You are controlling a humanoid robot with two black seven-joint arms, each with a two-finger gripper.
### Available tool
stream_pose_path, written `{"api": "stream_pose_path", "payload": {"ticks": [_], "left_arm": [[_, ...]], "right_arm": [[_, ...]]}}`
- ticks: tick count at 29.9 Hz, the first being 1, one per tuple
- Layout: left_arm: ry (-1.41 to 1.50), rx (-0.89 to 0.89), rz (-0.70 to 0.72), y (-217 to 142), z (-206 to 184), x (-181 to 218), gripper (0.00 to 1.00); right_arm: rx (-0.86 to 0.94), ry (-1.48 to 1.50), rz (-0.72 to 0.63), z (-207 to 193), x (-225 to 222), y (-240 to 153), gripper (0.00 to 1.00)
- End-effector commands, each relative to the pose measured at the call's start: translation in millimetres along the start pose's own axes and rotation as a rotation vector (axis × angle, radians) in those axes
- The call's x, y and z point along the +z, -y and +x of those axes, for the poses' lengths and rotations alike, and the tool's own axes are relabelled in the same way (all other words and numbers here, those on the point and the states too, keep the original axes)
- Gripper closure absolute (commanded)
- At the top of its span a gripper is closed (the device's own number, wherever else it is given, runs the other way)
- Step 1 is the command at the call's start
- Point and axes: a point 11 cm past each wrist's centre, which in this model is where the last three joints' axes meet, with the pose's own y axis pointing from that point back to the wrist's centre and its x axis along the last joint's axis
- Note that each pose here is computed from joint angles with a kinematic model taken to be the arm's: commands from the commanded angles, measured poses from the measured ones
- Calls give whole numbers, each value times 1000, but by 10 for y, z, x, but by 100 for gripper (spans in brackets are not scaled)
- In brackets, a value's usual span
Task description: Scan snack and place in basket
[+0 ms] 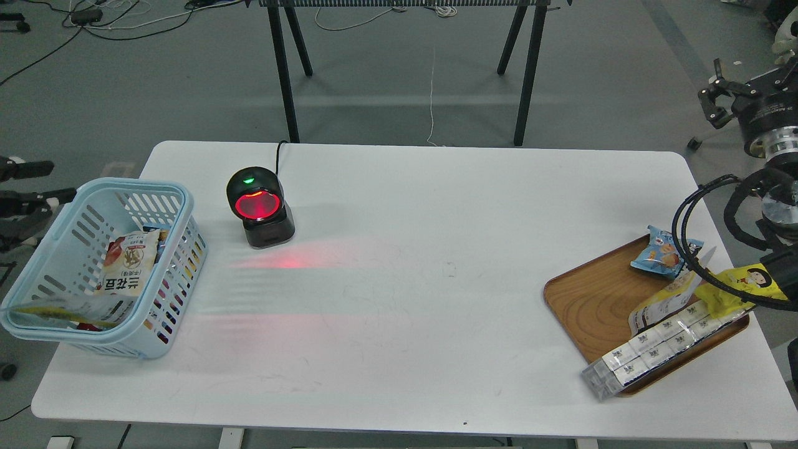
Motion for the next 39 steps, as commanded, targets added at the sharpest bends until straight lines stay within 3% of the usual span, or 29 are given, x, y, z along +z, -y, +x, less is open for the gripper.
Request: {"api": "stream_pose_path", "payload": {"ticks": [1, 6, 13, 19, 23, 29, 39], "left_arm": [[-276, 183, -67, 366, 338, 115, 18], [-693, 367, -124, 742, 608, 160, 8], [-1108, 615, -198, 1286, 1143, 40, 6], [-1495, 694, -290, 1714, 1233, -175, 6], [-1757, 812, -341, 1880, 1056, -316, 5], [-1922, 882, -426, 1972, 805, -339, 4], [-2130, 802, -401, 2346, 317, 46, 3]], "right_arm": [[0, -11, 15, 10, -101, 16, 0], [-4, -28, 41, -13, -256, 70, 0], [-16, -22, 30, -59, -228, 85, 0], [-21, -9, 49, -97, -295, 121, 1], [-23, 2, 44, -117, -255, 125, 1], [-20, 20, 20, -125, -194, 129, 1], [-46, 119, -60, -360, -20, 252, 1]]}}
